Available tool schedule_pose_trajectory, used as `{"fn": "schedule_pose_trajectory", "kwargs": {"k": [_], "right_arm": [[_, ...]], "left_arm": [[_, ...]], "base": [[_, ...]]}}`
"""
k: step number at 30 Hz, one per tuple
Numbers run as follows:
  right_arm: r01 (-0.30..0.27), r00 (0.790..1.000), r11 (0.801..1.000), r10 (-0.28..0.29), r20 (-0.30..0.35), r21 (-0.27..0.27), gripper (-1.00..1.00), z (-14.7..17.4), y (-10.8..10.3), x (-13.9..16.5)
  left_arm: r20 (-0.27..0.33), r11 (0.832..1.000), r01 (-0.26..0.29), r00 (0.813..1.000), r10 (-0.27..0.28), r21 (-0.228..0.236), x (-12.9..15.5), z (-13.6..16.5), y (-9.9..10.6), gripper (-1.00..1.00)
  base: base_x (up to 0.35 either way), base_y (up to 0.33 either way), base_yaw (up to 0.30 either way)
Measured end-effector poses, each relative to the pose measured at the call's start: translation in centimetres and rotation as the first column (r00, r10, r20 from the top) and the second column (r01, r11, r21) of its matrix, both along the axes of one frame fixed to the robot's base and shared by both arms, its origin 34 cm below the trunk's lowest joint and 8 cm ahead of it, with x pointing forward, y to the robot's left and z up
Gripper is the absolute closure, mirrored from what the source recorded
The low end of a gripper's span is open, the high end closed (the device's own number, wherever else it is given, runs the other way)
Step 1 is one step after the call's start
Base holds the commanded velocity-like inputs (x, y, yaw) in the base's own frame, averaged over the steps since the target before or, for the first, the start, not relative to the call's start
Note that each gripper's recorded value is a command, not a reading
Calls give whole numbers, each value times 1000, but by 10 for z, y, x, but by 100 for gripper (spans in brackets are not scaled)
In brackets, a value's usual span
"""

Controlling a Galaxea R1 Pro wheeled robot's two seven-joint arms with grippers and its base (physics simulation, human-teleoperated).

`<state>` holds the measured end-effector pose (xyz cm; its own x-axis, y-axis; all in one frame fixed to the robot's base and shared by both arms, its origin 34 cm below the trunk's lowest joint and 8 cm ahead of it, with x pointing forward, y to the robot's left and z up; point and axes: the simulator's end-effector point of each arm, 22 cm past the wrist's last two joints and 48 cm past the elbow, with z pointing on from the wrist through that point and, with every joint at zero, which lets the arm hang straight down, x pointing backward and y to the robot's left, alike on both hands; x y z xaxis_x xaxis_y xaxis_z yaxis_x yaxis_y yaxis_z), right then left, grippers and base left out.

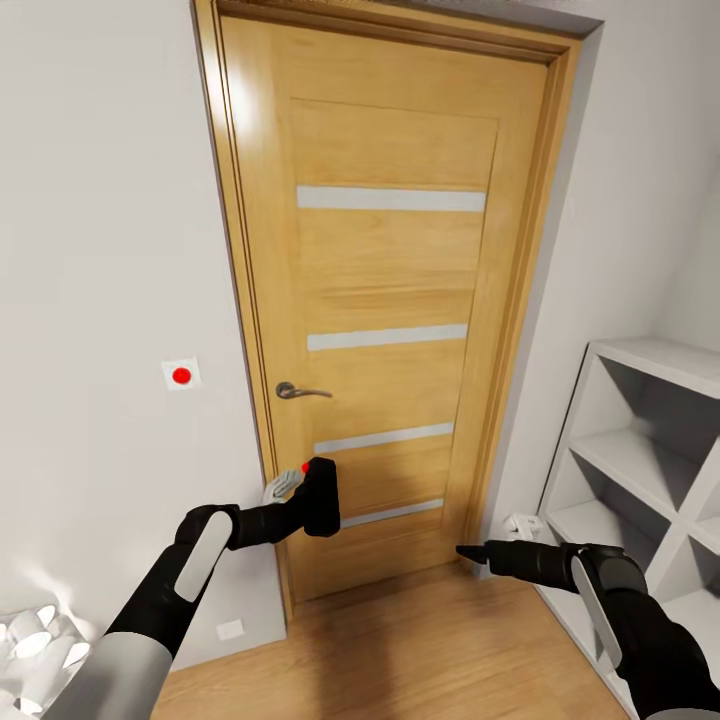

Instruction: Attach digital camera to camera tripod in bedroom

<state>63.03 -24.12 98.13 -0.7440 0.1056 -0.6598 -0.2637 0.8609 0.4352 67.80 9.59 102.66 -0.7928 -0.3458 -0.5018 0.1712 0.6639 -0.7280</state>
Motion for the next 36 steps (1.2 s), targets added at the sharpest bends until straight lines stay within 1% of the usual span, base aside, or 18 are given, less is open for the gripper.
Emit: {"fn": "schedule_pose_trajectory", "kwargs": {"k": [5, 8, 9, 10, 12, 14, 15, 17, 18, 21, 23, 24, 25, 26, 28, 31, 33, 36], "right_arm": [[4, 1000, 1000, -4, 1, -1, -100, 3, -1, -1], [28, 999, 999, -28, -20, -16, -100, -6, -9, -3], [39, 999, 999, -40, -33, -25, -100, -11, -12, -5], [78, 993, 995, -82, -90, -57, -100, -37, -25, -11], [112, 979, 989, -125, -159, -92, -100, -68, -38, -23], [126, 969, 986, -147, -197, -113, -100, -88, -44, -32], [137, 961, 981, -165, -220, -136, -100, -107, -50, -40], [149, 953, 977, -183, -239, -155, -100, -125, -55, -48], [159, 946, 971, -201, -255, -177, -100, -142, -61, -57], [172, 930, 962, -229, -286, -212, -100, -169, -70, -73], [182, 913, 950, -259, -316, -252, -100, -197, -79, -93], [191, 898, 935, -289, -332, -300, -100, -223, -89, -116], [190, 891, 930, -297, -343, -313, -100, -233, -91, -125], [189, 889, 926, -303, -344, -326, -100, -238, -94, -131], [178, 885, 912, -312, -345, -369, -100, -255, -101, -148], [153, 887, 893, -313, -339, -423, -100, -271, -108, -169], [141, 889, 884, -312, -336, -446, -100, -278, -110, -179], [121, 885, 862, -318, -339, -492, -100, -296, -114, -209]], "left_arm": [[-5, 1000, -2, 1000, 2, 3, -2, 1, 1, 100], [-47, 999, -15, 999, 16, 34, -6, -17, 6, 100], [-65, 999, -21, 998, 24, 48, -8, -25, 9, 100], [-114, 994, -44, 992, 55, 102, -13, -51, 19, 100], [-167, 986, -63, 982, 88, 152, -20, -76, 29, 100], [-201, 981, -72, 974, 108, 182, -26, -90, 35, 100], [-238, 971, -74, 963, 130, 228, -34, -108, 44, 100], [-285, 963, -76, 947, 152, 259, -44, -129, 52, 100], [-337, 954, -74, 925, 174, 291, -59, -154, 60, 100], [-413, 936, -72, 884, 219, 343, -87, -197, 76, 100], [-463, 914, -85, 841, 280, 397, -118, -239, 93, 100], [-440, 885, -141, 826, 352, 443, -129, -261, 110, 100], [-491, 872, -116, 787, 373, 476, -163, -287, 118, 100], [-479, 866, -133, 788, 388, 482, -163, -289, 121, 100], [-483, 844, -135, 768, 420, 519, -184, -306, 132, 100], [-477, 822, -127, 762, 439, 555, -200, -316, 141, 100], [-473, 815, -120, 763, 441, 567, -204, -319, 145, 100], [-484, 801, -87, 756, 440, 592, -230, -332, 150, 100]], "base": [[0, 0, 0], [0, 0, 0], [0, 0, 0], [0, 0, 0], [0, 0, 0], [0, 0, 0], [0, 0, 0], [0, 0, 0], [0, 0, 0], [0, 0, 0], [0, 0, 0], [0, 0, 0], [0, 0, 0], [0, 0, 0], [0, 0, 0], [0, 0, 0], [0, 0, 0], [0, 0, 0]]}}
